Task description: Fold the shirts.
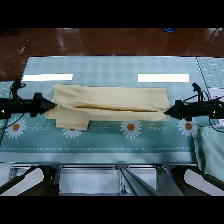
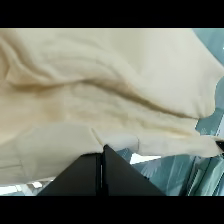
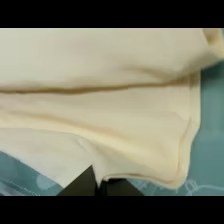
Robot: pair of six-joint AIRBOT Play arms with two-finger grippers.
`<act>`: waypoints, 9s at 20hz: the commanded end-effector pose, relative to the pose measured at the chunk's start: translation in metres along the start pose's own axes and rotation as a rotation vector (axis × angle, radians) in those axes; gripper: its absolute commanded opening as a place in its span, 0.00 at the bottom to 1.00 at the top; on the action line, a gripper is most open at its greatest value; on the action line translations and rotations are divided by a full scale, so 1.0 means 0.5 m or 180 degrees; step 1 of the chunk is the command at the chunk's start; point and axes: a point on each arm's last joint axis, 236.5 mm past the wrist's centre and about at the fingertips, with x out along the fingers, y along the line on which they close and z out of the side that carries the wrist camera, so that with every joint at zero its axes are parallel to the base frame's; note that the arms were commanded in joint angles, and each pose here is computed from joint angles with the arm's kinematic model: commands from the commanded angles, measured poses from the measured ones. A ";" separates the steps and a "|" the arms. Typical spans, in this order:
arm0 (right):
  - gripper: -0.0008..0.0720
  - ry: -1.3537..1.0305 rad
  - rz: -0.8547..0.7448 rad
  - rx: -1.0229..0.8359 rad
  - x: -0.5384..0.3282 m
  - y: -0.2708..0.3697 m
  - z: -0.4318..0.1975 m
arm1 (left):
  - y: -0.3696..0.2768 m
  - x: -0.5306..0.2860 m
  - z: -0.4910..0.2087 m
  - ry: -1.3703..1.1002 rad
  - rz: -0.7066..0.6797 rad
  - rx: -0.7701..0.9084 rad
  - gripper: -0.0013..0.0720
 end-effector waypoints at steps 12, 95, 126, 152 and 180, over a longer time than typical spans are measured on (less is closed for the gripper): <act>0.04 -0.0452 0.0208 0.0117 0.032 -0.006 0.238 | -0.025 0.167 0.234 0.0133 0.0014 0.0005 0.05; 0.04 0.0065 0.0773 -0.1414 0.361 0.621 -0.041 | -0.209 -0.134 -0.154 -0.0814 0.0811 0.1791 0.05; 0.58 -0.0117 0.0266 0.0443 0.267 0.140 -0.118 | -0.063 -0.065 -0.176 -0.0620 0.0941 0.1145 0.05; 0.04 -0.1226 0.0275 -0.1303 -0.332 0.548 0.251 | -0.080 -0.062 -0.173 -0.0665 0.0820 0.1104 0.05; 0.13 -0.1602 -0.2747 0.3242 -0.656 -0.236 -0.380 | -0.125 -0.071 -0.112 -0.1123 0.0594 0.1148 0.05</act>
